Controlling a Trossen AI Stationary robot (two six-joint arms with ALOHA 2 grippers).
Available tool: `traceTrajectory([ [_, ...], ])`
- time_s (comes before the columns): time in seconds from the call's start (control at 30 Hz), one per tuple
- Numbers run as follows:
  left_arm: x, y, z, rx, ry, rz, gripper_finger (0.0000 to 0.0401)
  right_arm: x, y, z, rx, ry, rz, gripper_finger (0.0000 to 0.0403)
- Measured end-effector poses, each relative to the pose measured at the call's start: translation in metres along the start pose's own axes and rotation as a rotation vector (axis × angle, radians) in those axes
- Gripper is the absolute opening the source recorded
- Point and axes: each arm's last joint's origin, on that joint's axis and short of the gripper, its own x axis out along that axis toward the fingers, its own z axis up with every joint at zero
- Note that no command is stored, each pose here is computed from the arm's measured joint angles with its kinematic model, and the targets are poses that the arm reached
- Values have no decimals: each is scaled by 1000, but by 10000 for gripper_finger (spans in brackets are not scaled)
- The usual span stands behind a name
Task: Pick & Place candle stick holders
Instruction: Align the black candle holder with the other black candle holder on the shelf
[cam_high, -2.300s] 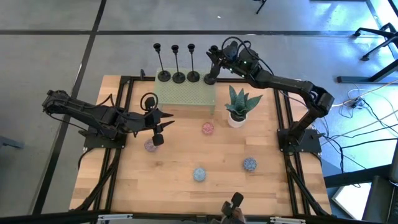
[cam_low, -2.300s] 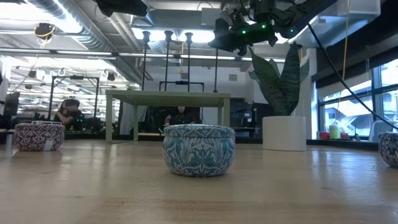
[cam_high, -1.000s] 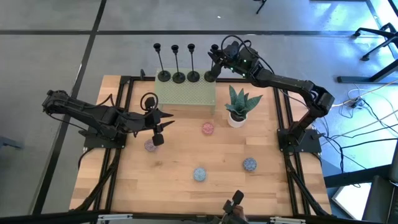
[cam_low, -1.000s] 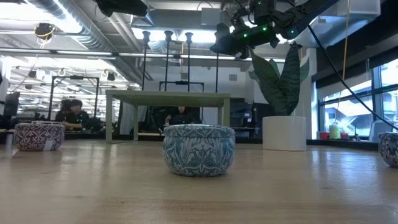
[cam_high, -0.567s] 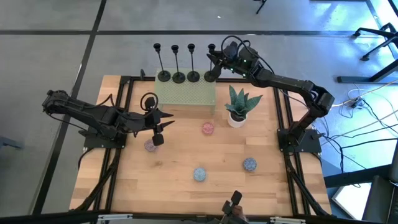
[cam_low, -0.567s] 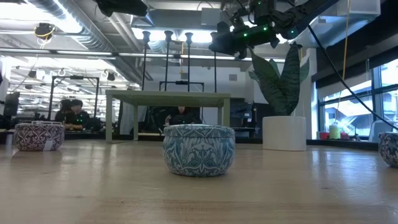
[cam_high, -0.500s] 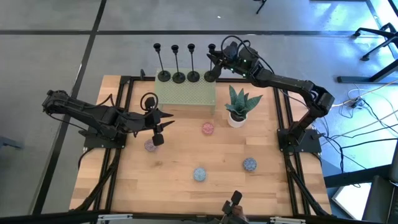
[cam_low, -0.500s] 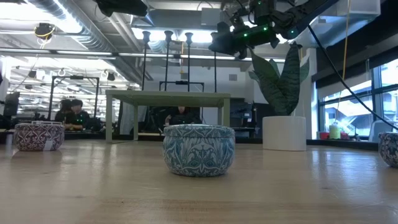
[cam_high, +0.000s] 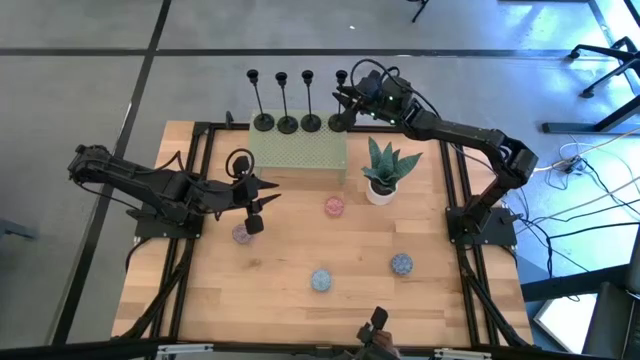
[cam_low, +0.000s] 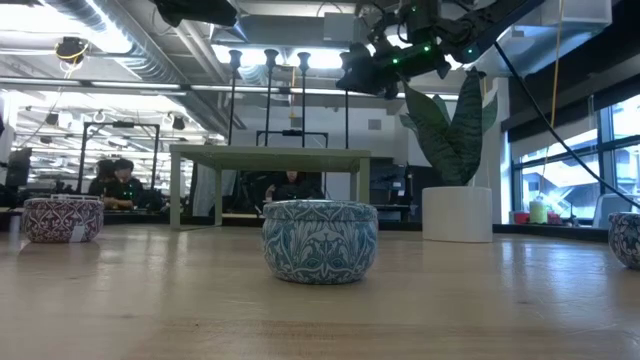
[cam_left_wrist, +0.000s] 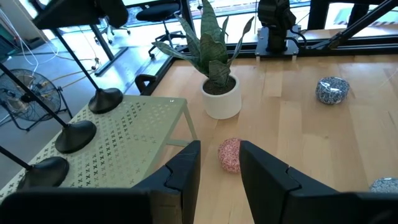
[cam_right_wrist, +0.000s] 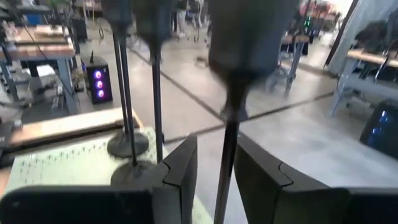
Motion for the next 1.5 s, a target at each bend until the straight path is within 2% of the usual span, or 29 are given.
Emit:
traceTrajectory([
  [0.17, 0, 0, 0, 0, 0, 0, 106, 0, 0, -7, 13, 70, -9, 110],
  [0.43, 0, 0, 0, 0, -1, 9, 106, 0, 0, -7, 32, 75, -12, 109],
  [0.77, 0, 0, 0, 0, -2, 16, 106, 0, 0, -6, 31, 67, -15, 76],
  [1.5, 0, 0, 0, 0, -2, 17, 106, 0, 0, -3, 29, 31, -16, 39],
])
